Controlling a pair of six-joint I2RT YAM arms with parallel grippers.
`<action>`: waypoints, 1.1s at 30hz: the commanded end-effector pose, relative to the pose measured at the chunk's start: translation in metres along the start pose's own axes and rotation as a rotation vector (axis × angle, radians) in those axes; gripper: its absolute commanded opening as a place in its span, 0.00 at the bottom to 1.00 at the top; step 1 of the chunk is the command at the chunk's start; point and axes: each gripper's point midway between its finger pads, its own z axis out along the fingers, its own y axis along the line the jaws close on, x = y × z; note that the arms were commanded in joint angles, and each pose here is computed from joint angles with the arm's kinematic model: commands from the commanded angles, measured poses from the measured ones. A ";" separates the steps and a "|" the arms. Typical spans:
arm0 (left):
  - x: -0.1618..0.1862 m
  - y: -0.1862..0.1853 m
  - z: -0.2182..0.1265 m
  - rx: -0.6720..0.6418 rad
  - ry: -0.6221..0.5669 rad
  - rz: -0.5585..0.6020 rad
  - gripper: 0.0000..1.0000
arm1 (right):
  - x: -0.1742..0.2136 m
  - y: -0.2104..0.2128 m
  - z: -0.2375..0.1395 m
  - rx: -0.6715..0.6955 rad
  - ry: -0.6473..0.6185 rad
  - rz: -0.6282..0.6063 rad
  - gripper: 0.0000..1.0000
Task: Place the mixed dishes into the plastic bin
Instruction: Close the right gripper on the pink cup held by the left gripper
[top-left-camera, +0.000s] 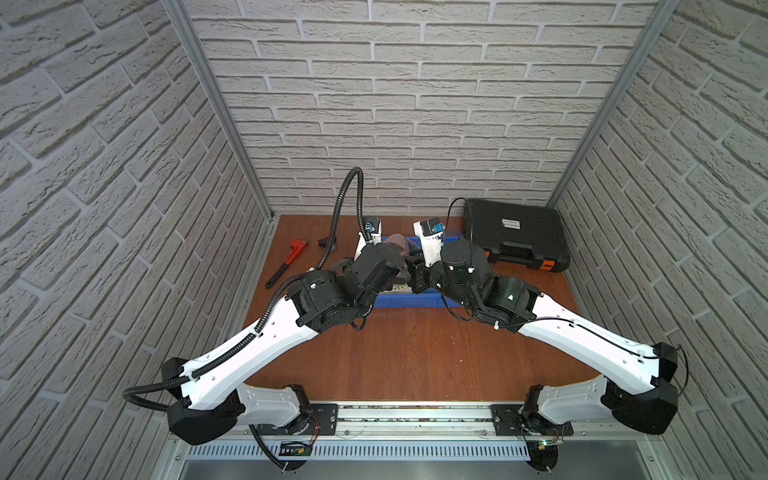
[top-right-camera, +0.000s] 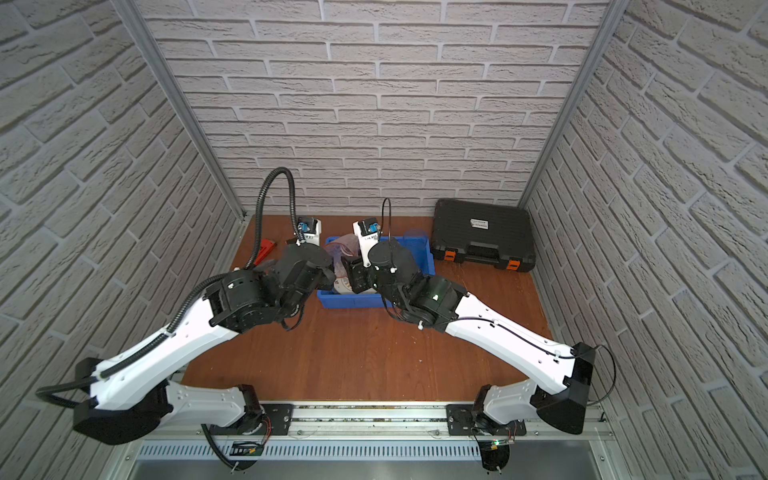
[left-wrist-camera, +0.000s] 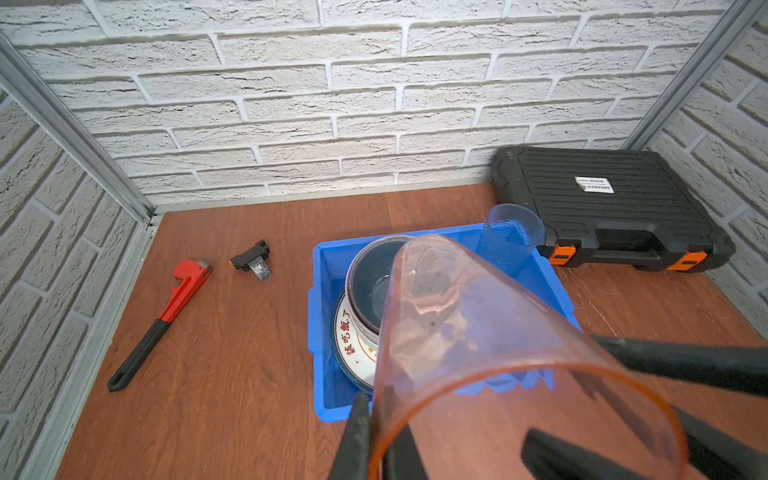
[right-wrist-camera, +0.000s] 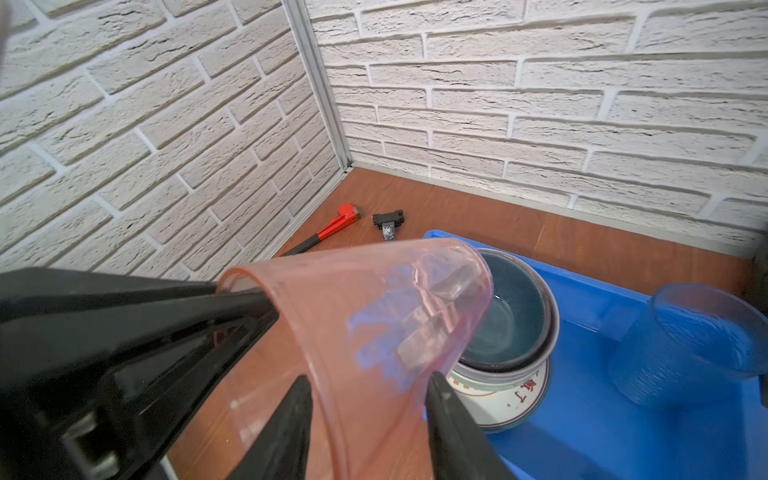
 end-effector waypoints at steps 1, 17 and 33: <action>-0.018 -0.014 -0.004 0.037 -0.080 -0.067 0.00 | -0.010 -0.004 0.005 0.044 -0.051 0.019 0.42; -0.005 -0.062 -0.009 0.235 -0.031 -0.051 0.00 | -0.003 -0.021 0.006 0.145 -0.031 0.045 0.17; 0.005 -0.093 -0.023 0.452 0.032 -0.068 0.22 | -0.012 -0.025 -0.014 0.143 -0.044 0.079 0.06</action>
